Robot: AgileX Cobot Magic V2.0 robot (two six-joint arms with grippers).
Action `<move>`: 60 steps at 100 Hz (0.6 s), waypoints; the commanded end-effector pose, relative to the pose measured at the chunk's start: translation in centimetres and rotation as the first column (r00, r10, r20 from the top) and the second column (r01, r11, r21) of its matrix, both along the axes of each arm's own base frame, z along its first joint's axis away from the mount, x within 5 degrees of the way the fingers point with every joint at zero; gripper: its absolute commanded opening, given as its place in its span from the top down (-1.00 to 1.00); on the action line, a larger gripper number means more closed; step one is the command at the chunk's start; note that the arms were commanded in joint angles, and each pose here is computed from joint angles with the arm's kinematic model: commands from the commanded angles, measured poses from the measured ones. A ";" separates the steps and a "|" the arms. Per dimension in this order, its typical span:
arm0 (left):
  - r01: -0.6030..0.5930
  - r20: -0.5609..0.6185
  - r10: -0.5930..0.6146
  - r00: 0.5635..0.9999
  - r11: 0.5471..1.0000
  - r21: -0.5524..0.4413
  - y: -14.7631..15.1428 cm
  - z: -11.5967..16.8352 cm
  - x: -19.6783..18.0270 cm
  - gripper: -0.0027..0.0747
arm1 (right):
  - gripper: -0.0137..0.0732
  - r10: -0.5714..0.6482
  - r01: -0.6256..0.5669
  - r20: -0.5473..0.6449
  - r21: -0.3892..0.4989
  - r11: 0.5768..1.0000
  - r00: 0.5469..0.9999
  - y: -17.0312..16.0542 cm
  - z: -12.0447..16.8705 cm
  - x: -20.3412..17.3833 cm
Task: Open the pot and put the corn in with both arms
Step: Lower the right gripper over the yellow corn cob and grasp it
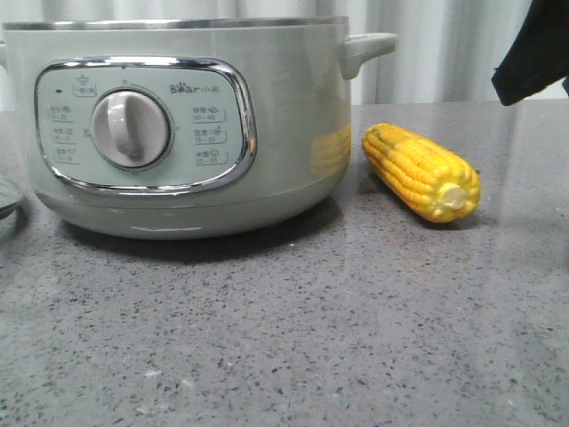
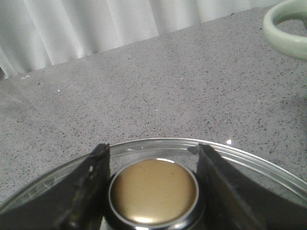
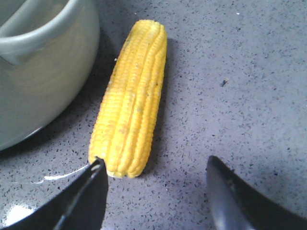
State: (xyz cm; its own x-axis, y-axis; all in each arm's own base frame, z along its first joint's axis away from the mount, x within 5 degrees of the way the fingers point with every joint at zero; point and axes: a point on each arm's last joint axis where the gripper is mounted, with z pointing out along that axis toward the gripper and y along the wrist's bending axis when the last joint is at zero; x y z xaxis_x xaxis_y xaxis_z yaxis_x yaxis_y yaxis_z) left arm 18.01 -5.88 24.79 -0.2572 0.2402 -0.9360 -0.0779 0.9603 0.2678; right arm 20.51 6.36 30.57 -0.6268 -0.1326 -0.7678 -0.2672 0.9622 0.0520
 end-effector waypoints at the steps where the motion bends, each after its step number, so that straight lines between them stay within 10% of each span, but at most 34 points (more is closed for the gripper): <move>1: -0.030 0.132 0.025 0.991 0.999 0.033 0.1 2.2 0.3 0.83 | -0.15 0.002 -0.004 0.092 0.029 1.000 0.996 0.2 1.8 0.3; 21: -0.026 0.130 0.021 0.991 0.999 0.032 0.1 2.2 0.3 0.12 | -0.15 -0.002 -0.002 0.078 0.045 0.999 0.997 0.2 1.7 0.2; 60: -0.027 0.129 0.022 0.991 0.999 0.031 0.1 2.2 0.3 0.05 | -0.15 -0.006 0.011 -0.062 0.077 0.997 0.998 1.1 0.7 1.7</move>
